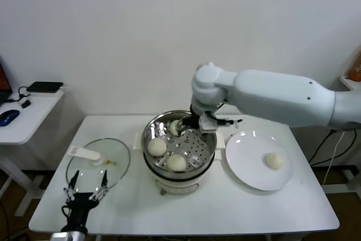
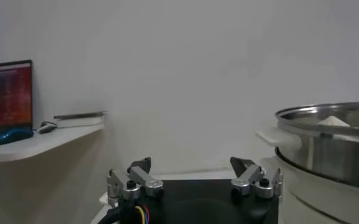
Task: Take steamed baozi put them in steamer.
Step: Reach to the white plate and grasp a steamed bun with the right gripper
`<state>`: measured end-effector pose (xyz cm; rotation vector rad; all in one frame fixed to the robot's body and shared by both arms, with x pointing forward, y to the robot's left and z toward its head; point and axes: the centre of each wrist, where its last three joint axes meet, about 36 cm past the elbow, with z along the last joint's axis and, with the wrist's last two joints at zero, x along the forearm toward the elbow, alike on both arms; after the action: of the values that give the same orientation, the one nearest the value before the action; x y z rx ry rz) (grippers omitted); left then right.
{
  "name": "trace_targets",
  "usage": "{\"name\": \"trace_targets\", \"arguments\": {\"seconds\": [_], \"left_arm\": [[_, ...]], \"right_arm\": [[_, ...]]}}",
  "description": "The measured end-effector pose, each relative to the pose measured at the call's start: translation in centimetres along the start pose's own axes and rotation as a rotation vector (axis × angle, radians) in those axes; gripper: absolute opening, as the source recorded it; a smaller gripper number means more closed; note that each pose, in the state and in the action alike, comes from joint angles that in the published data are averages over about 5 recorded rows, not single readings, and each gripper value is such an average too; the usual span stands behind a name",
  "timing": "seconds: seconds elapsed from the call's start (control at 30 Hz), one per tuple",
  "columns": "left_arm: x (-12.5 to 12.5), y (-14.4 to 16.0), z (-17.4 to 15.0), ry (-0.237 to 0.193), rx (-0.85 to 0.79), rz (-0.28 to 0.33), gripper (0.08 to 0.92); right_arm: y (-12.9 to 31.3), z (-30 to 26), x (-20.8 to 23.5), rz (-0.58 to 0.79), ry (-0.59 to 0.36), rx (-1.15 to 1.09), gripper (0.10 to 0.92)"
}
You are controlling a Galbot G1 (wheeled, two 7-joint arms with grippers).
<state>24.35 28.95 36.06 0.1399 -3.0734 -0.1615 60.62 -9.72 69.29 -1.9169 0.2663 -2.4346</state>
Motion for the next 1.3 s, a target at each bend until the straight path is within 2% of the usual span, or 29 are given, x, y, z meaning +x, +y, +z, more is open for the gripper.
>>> {"name": "trace_targets", "arguments": {"seconds": [0.37,0.67,0.97,1.3], "left_arm": [[-0.5,-0.5,-0.6,-0.022,-0.008,-0.001,0.823],[-0.6,-1.0,-0.9,-0.020,-0.002,0.006,0.823],[-0.5,-1.1,-1.1,-0.021,-0.001,0.005,0.823],[-0.3,-1.1,-1.2,-0.019,-0.008,0.002,0.823]], "right_arm": [[13.0,6.3,1.8,-0.048,0.012,-0.641,0.823],[24.5,7.4,0.5,-0.081,0.059,-1.072,0.823],[32.3,6.0,-3.7,-0.170,0.104,-1.308,0.823],[35.7,4.2,-9.2,-0.228,0.084,-1.410,0.823]]}}
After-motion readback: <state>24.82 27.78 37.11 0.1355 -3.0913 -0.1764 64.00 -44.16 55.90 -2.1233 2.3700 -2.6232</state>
